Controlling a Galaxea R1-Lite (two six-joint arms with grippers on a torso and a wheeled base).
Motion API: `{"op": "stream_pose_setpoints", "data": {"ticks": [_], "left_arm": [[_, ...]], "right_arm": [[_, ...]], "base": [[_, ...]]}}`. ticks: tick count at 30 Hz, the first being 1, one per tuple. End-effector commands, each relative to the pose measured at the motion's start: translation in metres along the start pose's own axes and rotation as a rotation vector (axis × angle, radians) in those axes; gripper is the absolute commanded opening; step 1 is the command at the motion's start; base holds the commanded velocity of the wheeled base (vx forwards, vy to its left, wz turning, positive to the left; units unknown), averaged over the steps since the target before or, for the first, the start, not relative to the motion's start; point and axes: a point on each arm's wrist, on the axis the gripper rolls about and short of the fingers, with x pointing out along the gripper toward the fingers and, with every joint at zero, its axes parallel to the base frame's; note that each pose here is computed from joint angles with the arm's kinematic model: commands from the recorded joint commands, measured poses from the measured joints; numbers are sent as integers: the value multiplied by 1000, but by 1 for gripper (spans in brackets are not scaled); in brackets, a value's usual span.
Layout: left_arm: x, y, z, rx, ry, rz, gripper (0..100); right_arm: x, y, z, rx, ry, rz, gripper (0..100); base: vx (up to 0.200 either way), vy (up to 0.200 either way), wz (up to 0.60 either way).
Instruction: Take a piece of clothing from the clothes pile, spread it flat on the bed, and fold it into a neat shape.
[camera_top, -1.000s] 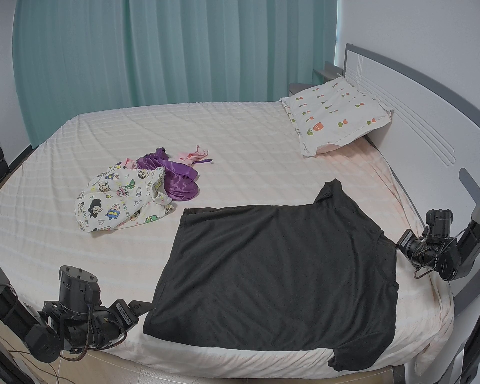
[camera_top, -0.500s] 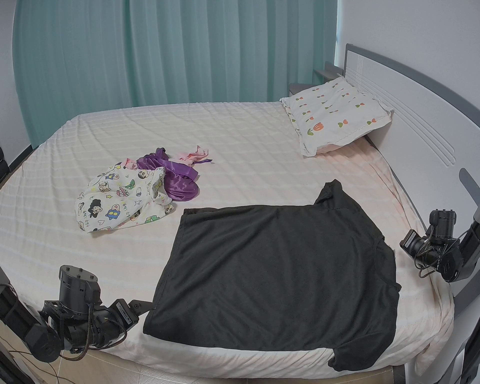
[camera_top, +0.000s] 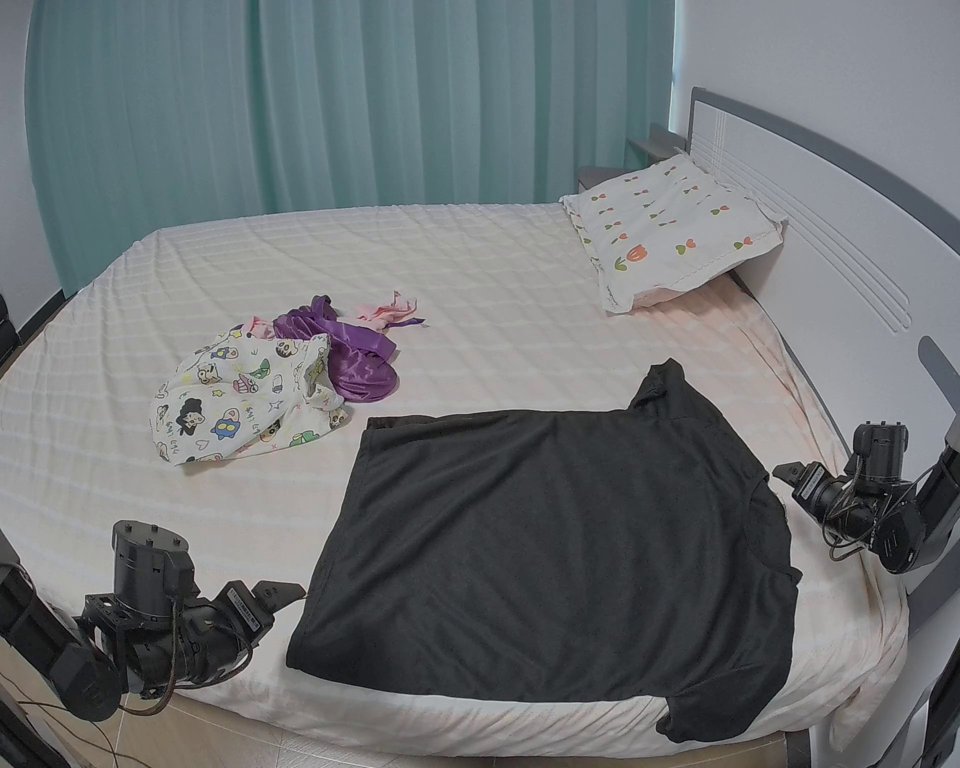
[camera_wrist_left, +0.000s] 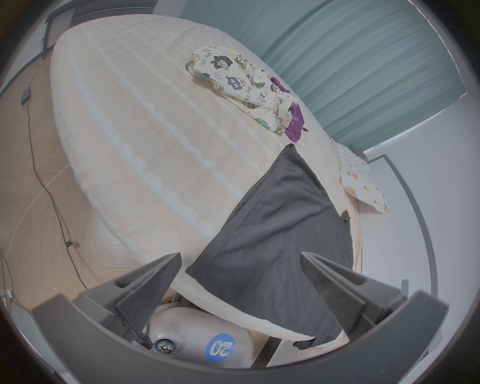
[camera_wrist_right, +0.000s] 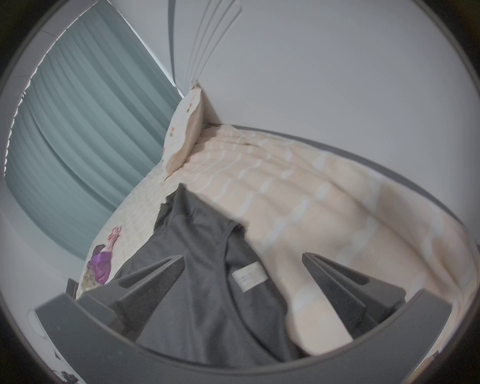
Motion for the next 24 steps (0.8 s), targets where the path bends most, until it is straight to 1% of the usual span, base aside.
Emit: {"op": "stream_pose_setpoints", "data": {"ticks": [1,4,7,11,17,20,22,24], "left_arm": [[1,0,3,-24,-15,-9,100],[0,-1,5,-43,-22,-23,100],[0,-3,6,-56,-32,-43,100],[1,-3,6,-56,-30,-43,100],[0,-3,6,-57,-34,-44,100],[0,-3,6,-57,-34,-44,100],[1,-3,6,-56,-34,-44,100],[1,-3,6,-57,-35,-43,100]], "right_arm": [[-12,10,-7,-13,14,36,100],[-16,14,-9,-12,19,47,100],[-21,20,-8,6,10,71,100],[-26,25,-8,2,8,93,100],[-28,27,-10,-2,10,101,100],[-28,28,-9,1,-1,106,100],[-31,31,-5,4,-25,116,100],[-33,32,-5,10,-30,122,100]], "base": [[0,0,0],[0,0,0],[0,200,0],[0,200,0],[0,200,0],[0,200,0],[0,200,0],[0,0,0]]}}
